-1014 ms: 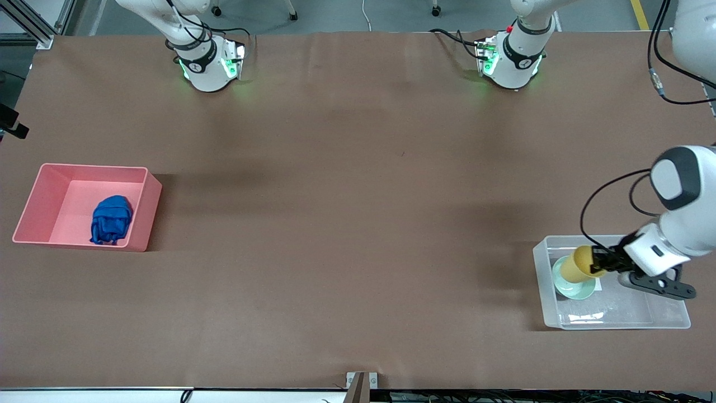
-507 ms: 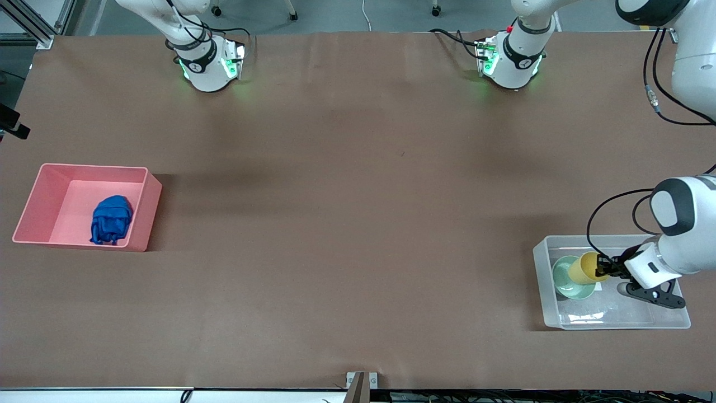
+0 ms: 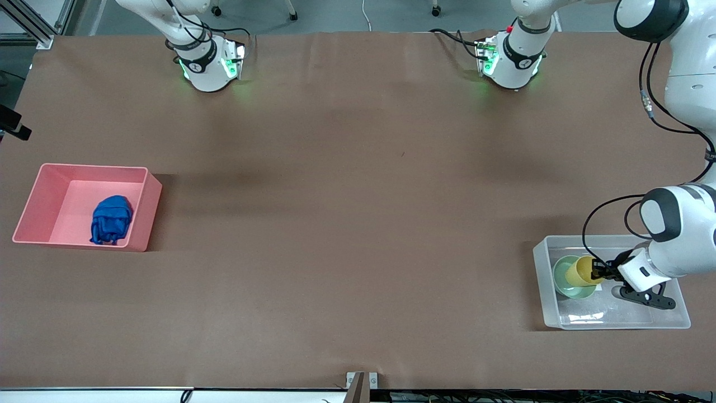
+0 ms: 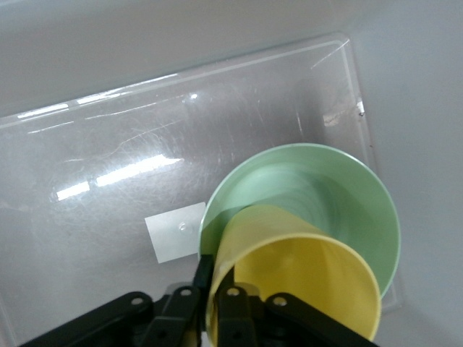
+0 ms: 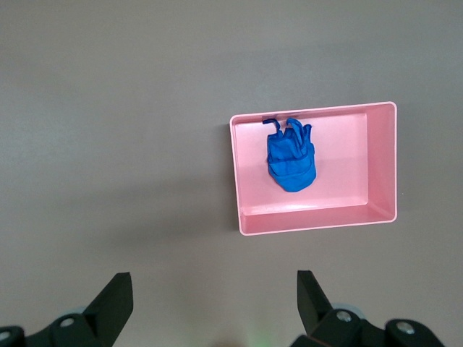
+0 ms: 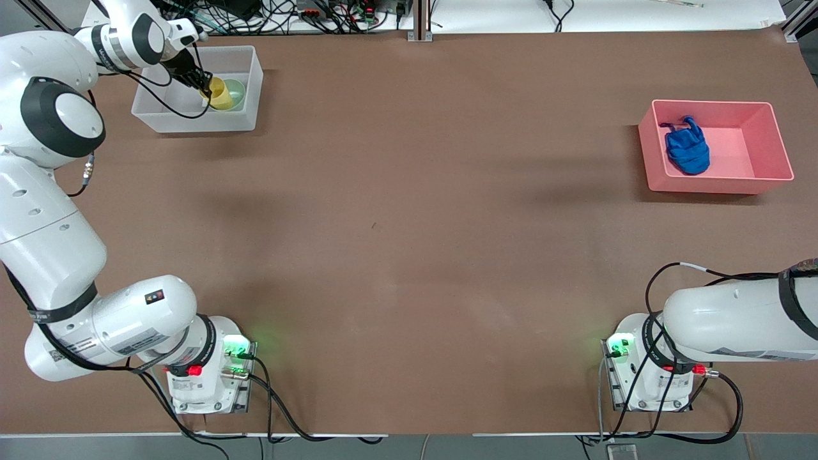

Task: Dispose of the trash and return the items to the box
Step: 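Lower the cup into the green bowl and open the left gripper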

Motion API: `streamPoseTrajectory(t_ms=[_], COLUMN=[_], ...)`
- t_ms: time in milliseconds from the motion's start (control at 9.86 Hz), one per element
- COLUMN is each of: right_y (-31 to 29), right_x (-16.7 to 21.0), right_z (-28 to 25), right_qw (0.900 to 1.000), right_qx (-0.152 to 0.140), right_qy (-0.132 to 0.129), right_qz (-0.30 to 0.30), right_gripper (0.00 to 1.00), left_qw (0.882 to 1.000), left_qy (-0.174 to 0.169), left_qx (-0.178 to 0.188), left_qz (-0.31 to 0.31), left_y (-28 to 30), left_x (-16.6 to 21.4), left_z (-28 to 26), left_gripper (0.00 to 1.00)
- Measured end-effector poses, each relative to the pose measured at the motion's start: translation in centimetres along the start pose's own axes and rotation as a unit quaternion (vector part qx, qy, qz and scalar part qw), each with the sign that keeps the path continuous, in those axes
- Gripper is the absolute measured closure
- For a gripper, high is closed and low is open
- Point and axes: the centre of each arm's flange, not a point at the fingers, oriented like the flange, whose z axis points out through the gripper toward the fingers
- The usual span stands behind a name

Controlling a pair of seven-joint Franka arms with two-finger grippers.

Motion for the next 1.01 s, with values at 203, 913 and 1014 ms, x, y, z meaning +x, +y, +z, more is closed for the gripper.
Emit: streamPoseTrajectory(t_ms=[203, 913, 1014], right_y=[0.0, 0.0, 0.0], right_x=[0.0, 0.0, 0.0], right_z=[0.0, 0.1, 0.1], right_qw=[1.0, 1.0, 1.0], right_qx=[0.0, 0.0, 0.0], right_qy=[0.0, -0.002, -0.002], right_qz=[0.0, -0.001, -0.001], right_gripper=[0.0, 0.0, 0.0], left_qw=[1.0, 0.999, 0.999], left_qy=[0.013, 0.023, 0.016], left_qx=[0.007, 0.032, 0.036], left_qz=[-0.001, -0.006, -0.004], left_y=[-0.4, 9.9, 11.1], left_x=[0.6, 2.0, 1.4], left_z=[-1.5, -19.5, -21.2], left_gripper=[0.72, 0.01, 0.0])
